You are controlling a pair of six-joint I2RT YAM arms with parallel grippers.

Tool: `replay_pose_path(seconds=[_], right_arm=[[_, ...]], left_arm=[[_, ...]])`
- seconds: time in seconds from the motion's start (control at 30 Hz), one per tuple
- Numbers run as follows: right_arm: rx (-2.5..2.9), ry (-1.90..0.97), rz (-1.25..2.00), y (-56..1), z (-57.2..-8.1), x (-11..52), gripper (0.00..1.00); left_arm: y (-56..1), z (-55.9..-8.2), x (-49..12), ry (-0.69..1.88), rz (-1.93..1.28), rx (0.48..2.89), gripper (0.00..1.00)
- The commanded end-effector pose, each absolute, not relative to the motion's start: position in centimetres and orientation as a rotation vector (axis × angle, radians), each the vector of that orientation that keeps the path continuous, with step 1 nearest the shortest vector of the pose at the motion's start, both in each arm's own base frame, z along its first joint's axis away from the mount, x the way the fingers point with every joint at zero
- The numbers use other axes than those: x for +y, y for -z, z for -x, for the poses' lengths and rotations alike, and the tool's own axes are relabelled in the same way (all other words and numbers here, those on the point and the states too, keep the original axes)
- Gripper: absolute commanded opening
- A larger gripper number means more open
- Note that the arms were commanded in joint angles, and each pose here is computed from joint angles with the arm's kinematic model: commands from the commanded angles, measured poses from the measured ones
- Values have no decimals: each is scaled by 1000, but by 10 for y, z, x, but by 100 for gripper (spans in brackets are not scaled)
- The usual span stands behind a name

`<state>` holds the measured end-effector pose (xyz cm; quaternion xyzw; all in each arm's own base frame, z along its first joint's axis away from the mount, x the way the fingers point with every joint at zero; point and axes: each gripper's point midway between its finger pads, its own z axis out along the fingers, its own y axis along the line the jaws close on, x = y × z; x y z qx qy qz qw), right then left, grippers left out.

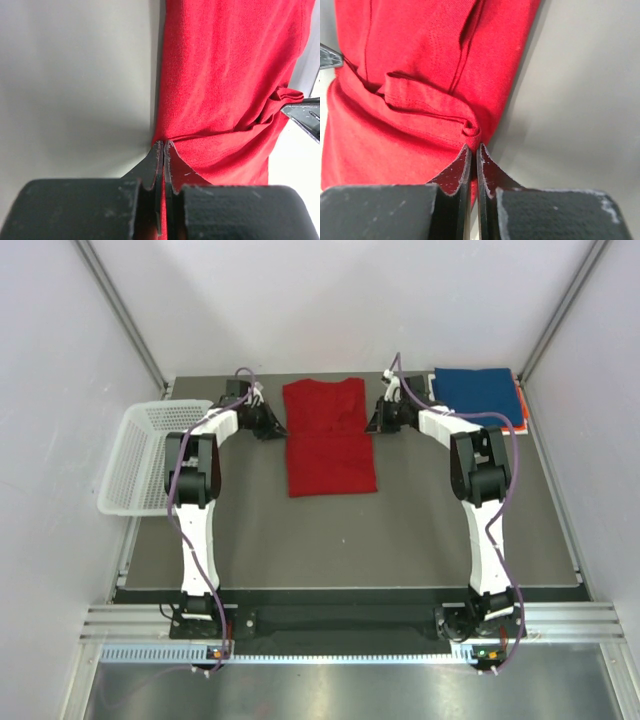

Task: Fold and stack the t-shirts
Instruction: Fold the tshirt

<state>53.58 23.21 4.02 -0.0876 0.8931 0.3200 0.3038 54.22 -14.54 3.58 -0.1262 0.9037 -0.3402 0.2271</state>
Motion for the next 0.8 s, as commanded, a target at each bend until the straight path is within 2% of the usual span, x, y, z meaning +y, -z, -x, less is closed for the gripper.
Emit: replay_pose_path(seconds=[0.0, 0.3, 0.33, 0.4, 0.43, 0.5, 0.53, 0.63, 0.77], right_arm=[[2244, -861, 248, -69, -553, 230, 0], [2262, -816, 206, -60, -556, 224, 0], [2268, -816, 201, -60, -556, 224, 5], [2278, -823, 191, -64, -553, 224, 11], [2282, -823, 182, -67, -552, 224, 20], [2305, -795, 143, -77, -548, 218, 33], [2306, -773, 124, -87, -546, 214, 41], [2357, -714, 27, -95, -532, 196, 50], [2422, -706, -18, -93, -495, 185, 54]], left_arm=[[-69, -556, -142, 945, 321, 2376, 0], [-69, -564, -140, 926, 344, 2358, 0], [-71, -565, -139, 916, 335, 2360, 0], [-73, -559, -137, 895, 320, 2387, 15], [-78, -559, -136, 883, 312, 2387, 24], [-84, -552, -130, 828, 315, 2412, 33], [-92, -553, -126, 799, 307, 2412, 34], [-106, -541, -116, 710, 281, 2447, 37], [-121, -511, -106, 622, 239, 2496, 42]])
